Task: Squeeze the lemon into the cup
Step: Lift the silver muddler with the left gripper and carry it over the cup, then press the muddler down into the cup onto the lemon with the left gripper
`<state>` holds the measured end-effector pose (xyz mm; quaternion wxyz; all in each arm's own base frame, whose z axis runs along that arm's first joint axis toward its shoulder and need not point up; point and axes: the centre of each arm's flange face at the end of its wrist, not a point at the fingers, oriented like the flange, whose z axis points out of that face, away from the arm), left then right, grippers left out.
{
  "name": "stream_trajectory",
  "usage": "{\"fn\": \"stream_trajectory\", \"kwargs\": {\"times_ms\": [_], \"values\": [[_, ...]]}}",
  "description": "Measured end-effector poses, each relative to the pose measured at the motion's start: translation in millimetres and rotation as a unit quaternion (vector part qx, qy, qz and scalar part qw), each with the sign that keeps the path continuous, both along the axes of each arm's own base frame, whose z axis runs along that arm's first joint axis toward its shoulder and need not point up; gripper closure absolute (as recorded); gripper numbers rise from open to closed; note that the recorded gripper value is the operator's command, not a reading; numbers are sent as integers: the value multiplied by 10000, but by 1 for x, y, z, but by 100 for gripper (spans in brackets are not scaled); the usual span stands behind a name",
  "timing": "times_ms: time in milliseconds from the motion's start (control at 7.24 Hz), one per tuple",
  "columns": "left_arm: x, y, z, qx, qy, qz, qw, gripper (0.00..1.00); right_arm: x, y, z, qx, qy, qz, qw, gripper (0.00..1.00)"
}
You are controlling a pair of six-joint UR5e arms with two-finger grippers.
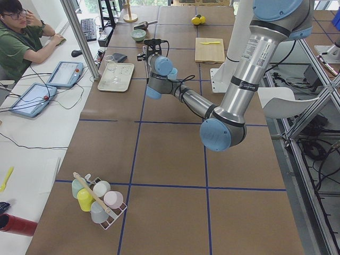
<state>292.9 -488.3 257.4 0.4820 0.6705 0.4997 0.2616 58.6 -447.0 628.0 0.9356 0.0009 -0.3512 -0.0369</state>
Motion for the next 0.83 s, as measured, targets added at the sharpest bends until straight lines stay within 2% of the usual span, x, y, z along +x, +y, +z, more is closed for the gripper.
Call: {"fn": "stream_trajectory", "kwargs": {"times_ms": [276, 552, 829], "values": [[53, 30, 7, 308, 973, 98, 9947, 100, 2, 3, 3, -33, 0, 22, 10000, 0], [138, 78, -18, 30, 1960, 72, 9806, 100, 5, 6, 5, -43, 2, 46, 10000, 0], [182, 102, -37, -244, 2281, 41, 9733, 100, 6, 5, 5, -46, 7, 66, 10000, 0]]}}
